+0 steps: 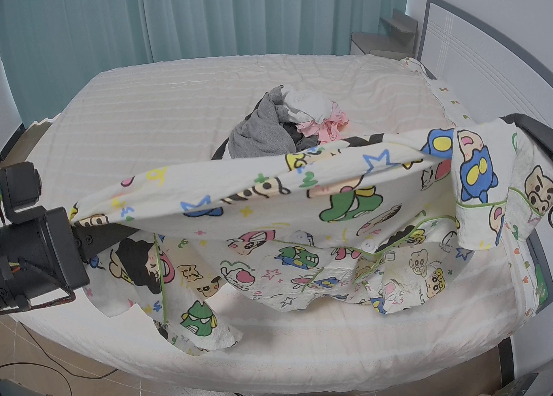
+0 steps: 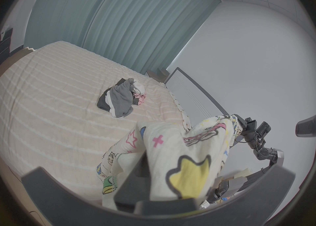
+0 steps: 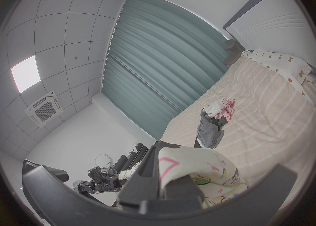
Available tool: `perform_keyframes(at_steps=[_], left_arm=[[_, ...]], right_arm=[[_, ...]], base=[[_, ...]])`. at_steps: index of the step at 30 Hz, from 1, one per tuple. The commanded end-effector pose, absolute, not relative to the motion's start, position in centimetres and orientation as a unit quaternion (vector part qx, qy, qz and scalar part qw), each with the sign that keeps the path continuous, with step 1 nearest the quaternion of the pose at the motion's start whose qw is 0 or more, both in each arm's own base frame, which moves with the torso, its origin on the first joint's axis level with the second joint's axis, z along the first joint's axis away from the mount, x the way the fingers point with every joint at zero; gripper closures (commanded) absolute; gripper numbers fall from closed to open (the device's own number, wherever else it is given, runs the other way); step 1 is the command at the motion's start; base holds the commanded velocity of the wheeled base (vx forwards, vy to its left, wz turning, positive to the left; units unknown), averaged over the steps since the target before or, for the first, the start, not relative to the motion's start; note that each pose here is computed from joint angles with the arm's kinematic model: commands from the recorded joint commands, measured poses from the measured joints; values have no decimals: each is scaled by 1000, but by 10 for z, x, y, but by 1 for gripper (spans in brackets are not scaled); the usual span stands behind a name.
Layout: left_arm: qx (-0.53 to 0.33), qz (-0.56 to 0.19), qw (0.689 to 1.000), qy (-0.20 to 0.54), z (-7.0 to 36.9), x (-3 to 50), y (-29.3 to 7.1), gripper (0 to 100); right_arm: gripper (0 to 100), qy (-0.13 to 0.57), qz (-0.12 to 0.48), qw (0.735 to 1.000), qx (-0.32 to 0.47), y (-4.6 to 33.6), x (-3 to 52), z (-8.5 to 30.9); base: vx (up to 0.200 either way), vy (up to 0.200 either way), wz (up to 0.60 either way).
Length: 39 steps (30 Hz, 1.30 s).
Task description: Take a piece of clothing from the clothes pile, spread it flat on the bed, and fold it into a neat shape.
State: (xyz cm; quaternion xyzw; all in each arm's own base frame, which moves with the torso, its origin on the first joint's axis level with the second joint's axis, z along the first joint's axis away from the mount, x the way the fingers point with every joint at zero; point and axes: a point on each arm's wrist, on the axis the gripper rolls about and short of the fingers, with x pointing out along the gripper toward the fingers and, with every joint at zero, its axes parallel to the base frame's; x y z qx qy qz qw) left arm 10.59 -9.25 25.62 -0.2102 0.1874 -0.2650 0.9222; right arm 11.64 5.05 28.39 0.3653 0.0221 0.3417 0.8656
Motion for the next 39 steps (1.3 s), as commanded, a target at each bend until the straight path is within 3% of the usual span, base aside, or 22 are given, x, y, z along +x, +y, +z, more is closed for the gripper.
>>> perform_keyframes(at_steps=[1, 39], left_arm=[[-212, -268, 922, 181, 258, 103, -90, 100], [-194, -250, 938, 138, 257, 86, -65, 100]], right_arm=[[100, 25, 345, 864, 364, 51, 117, 284], [100, 40, 372, 854, 362, 61, 121, 287]], base=[[0, 200, 0], [0, 200, 0]])
